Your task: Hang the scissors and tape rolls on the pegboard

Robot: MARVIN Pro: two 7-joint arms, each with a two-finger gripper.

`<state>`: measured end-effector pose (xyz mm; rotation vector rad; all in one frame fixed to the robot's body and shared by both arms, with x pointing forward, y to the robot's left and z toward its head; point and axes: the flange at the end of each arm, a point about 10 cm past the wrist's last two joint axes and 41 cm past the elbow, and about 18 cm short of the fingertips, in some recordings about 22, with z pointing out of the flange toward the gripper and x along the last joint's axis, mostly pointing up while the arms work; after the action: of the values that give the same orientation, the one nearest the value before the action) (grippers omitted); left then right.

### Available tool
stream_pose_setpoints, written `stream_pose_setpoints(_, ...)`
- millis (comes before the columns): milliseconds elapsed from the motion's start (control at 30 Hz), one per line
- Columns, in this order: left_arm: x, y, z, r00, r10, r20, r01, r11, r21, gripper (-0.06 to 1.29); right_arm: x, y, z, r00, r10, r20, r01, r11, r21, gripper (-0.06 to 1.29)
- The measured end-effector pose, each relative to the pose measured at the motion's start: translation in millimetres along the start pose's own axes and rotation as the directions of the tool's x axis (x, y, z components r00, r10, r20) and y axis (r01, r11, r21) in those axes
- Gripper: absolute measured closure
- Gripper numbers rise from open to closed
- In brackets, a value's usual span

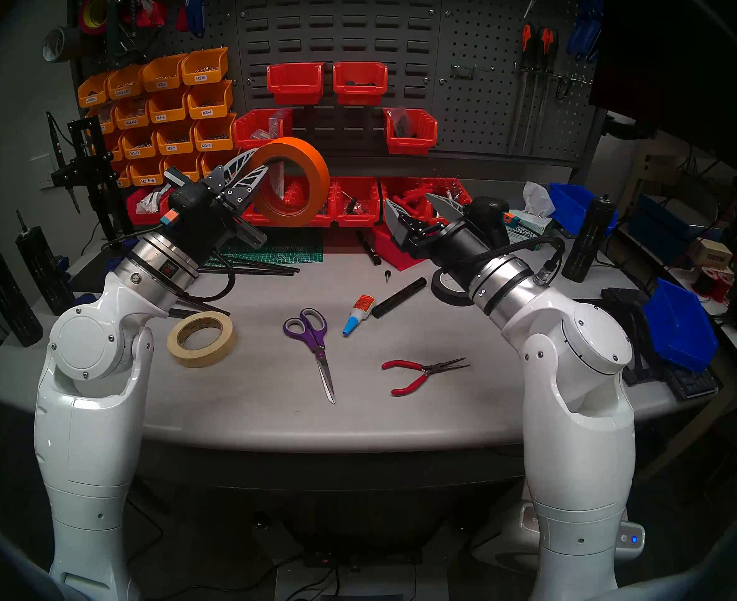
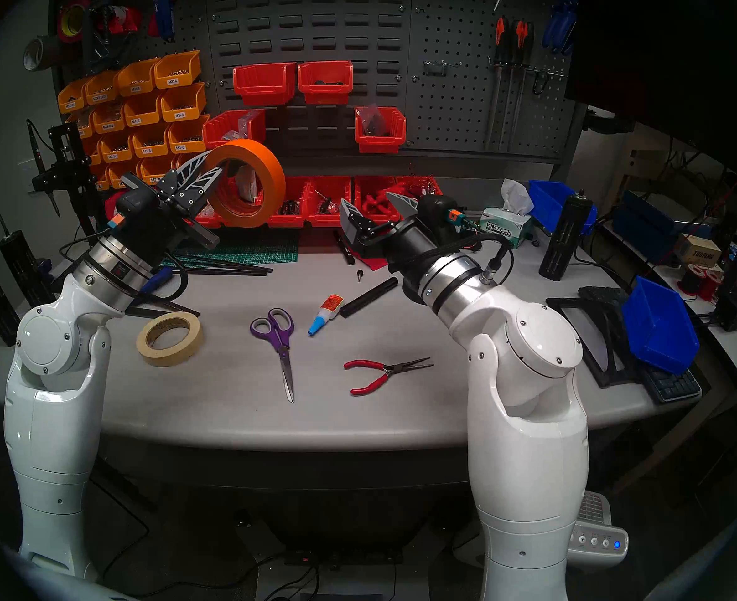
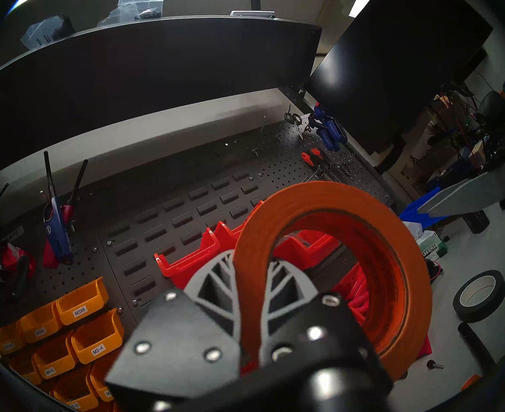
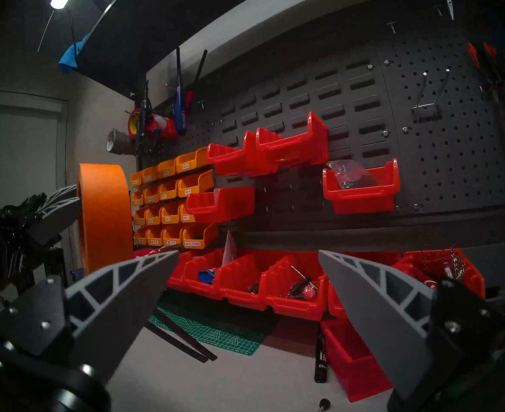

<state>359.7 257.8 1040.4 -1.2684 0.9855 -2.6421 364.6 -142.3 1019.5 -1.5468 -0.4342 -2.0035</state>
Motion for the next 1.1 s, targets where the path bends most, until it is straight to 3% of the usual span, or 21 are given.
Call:
stream_pose_setpoints(300, 4.2, 5.5, 14.4, 0.999, -0.015, -0.036, 0.015, 1.000, -0.011, 1.18, 5.8, -4, 17.2, 0.999, 0.042, -0.011, -0.041, 0.993, 0.112, 0.01)
stream_pose_setpoints(600, 2.4, -1.9, 20.9, 0.999, -0.007, -0.043, 0.007, 1.000, -0.003, 1.18, 28.0, 1, 14.2, 0.998, 0.062, 0.008, -0.062, 0.965, 0.255, 0.01)
stream_pose_setpoints(867, -0.8, -7.3, 22.5, 0.999, 0.004, -0.036, -0.004, 1.000, -0.001, 1.18, 39.1, 6, 1.5, 0.997, 0.059, 0.042, -0.069, 0.950, 0.306, 0.01)
stream_pose_setpoints(1100, -1.6, -7.9, 24.2, 1.000, 0.011, -0.027, -0.011, 1.000, 0.008, 1.18, 42.5, -3, -2.2, 0.997, 0.048, 0.054, -0.063, 0.941, 0.332, 0.01)
